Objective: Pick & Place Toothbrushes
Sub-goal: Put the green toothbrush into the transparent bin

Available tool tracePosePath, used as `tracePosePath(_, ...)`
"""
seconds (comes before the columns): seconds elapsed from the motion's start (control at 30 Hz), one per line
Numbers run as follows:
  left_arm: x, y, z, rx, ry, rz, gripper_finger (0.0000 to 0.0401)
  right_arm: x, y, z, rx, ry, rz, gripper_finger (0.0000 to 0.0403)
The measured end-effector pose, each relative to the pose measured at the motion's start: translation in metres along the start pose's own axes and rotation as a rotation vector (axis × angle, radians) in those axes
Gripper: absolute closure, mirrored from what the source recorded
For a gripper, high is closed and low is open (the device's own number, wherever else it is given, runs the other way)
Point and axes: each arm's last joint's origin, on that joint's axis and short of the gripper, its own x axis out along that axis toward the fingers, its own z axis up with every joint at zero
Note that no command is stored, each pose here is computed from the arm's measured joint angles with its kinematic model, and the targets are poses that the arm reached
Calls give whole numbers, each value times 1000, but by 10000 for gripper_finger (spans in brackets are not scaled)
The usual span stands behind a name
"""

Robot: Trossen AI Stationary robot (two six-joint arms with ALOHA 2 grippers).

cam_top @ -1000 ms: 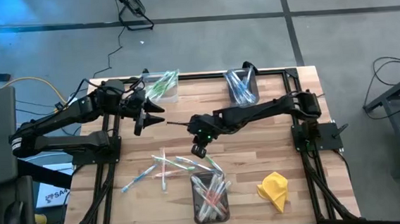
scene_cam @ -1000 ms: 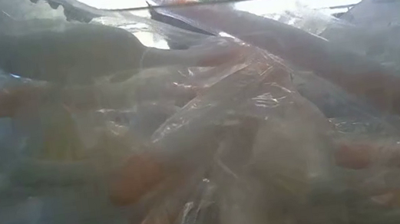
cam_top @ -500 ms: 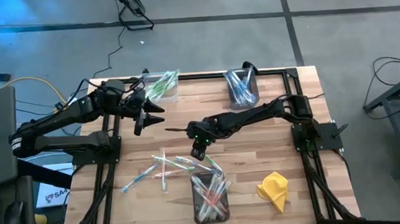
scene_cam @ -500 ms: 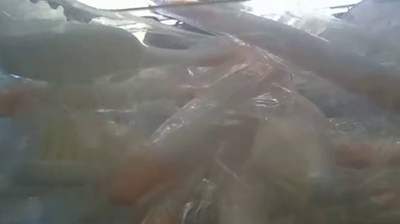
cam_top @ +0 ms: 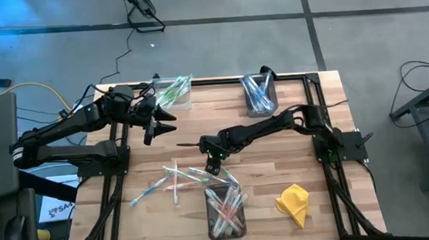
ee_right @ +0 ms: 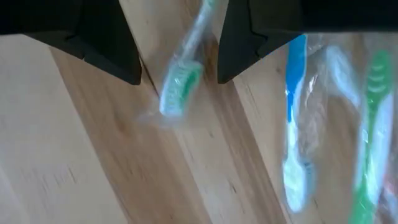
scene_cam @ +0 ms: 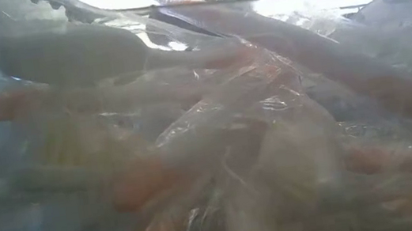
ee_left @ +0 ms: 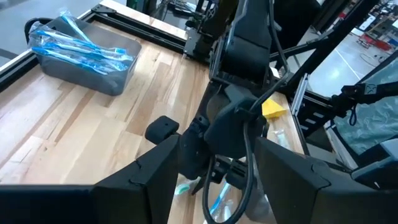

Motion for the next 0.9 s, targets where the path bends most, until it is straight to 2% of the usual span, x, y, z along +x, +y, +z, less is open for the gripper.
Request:
tracePosePath(0.2, 0, 0, 0, -1, -1, 2, 196, 5, -2, -1, -3, -13, -36, 201)
tracePosePath(0.33, 0, 0, 0, -1, -1, 2, 196, 9, -2, -2, -1, -8, -32, 222)
tracePosePath(0.5, 0, 0, 0, -6, -1, 1, 196, 9, -3, -2, -1, -11, -53, 270)
tracePosePath(0.77, 0, 0, 0, -9, -1, 1, 196, 10, -4, -3, 4, -11, -73, 375)
tracePosePath(0.9, 0, 0, 0, -9, -1, 1, 196, 8, -4, -2, 4, -18, -64, 387)
